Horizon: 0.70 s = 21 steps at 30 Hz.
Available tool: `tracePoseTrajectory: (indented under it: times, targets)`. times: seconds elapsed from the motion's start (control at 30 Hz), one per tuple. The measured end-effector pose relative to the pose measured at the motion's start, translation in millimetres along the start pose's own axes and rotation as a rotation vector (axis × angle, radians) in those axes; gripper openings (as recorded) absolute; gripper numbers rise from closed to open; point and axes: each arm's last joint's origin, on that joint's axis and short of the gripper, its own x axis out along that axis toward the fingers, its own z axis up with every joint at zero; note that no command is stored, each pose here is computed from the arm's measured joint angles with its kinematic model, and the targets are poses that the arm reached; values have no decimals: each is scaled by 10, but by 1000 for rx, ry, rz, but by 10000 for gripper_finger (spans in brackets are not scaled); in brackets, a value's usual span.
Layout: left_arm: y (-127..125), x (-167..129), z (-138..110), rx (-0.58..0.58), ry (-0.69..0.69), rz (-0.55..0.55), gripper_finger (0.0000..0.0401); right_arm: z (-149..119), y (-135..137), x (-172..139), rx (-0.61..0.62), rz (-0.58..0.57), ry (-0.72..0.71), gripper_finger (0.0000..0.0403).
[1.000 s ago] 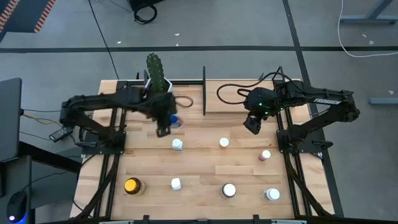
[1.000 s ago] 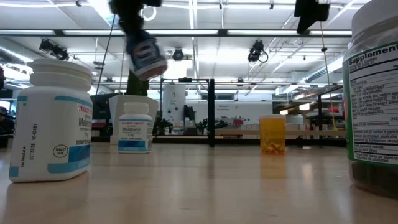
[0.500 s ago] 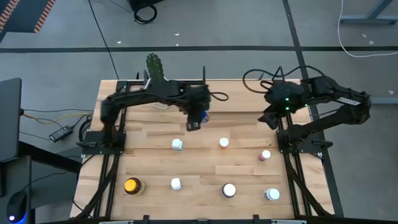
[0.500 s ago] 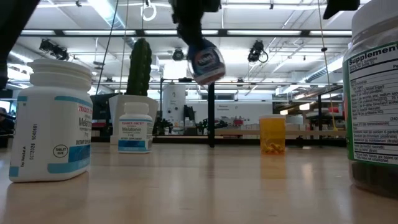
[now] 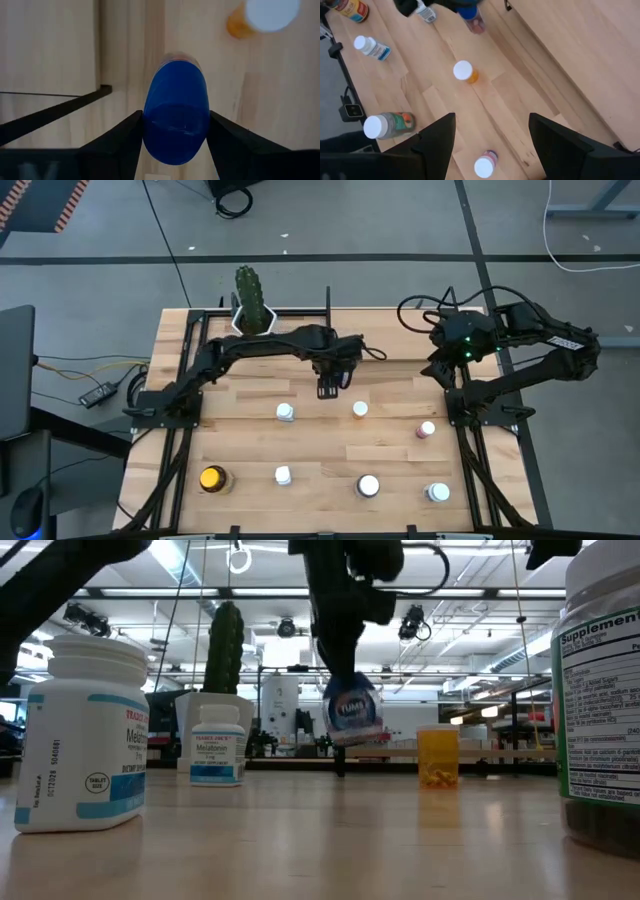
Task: Pick and place medicine bottles onto shelf by color
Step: Put the blue pill bottle on the shelf
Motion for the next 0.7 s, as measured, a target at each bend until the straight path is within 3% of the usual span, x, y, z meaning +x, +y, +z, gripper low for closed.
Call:
tracePoseTrajectory:
  times: [0.3,0.53,0.7]
  targets:
    - [-43,358,59,7,43,-7,220,0,0,0,8,0,0,259]
    - [-84,411,105,13,12,-6,206,-1,3,0,14,5,3,259]
    - [-118,408,99,20,22,-8,223,-2,4,0,14,6,4,259]
